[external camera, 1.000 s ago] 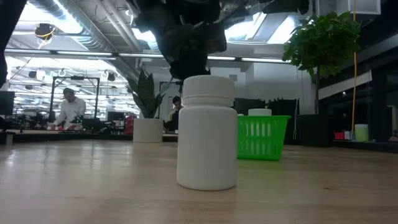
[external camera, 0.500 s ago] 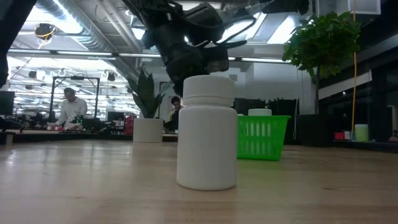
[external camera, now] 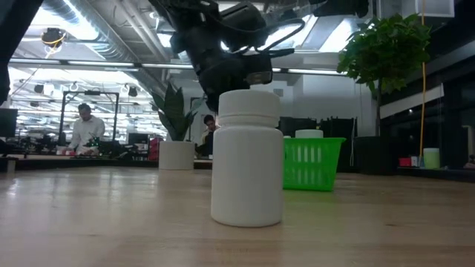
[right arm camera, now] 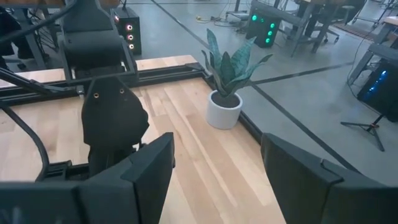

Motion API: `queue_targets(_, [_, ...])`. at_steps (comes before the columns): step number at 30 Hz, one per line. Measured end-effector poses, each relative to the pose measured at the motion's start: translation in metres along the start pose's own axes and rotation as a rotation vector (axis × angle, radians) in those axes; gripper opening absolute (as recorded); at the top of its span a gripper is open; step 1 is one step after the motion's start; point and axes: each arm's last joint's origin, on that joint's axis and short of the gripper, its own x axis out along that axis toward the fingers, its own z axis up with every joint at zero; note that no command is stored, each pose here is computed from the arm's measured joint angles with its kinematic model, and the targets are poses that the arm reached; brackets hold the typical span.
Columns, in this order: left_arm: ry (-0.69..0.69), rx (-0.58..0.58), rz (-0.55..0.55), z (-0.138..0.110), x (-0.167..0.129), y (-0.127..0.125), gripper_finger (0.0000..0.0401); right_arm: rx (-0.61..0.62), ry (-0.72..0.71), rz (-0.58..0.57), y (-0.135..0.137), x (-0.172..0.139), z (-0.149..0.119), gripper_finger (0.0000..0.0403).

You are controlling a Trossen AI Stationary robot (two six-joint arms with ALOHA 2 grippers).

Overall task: Pick and place pill bottles into a basket
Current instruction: Put the white pill bottle into the green bin

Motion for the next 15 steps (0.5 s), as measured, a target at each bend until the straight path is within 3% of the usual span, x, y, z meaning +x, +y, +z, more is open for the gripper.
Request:
queue_targets(6, [0.049, 0.098, 0.067, 0.032, -0.036, -0.007, 0.0260, 0.026, 0.009, 0.081, 0.002, 0.000, 0.000, 0.0243])
queue_targets(10, [-0.003, 0.134, 0.095, 0.056, -0.075, -0.015, 0.0260, 0.006, 0.020, 0.179, 0.012, -0.008, -0.002, 0.0243])
queue_targets(15, [-0.110, 0.136, 0.159, 0.060, -0.132, -0.026, 0.0260, 0.045, 0.206, 0.247, 0.021, -0.040, -0.014, 0.0243])
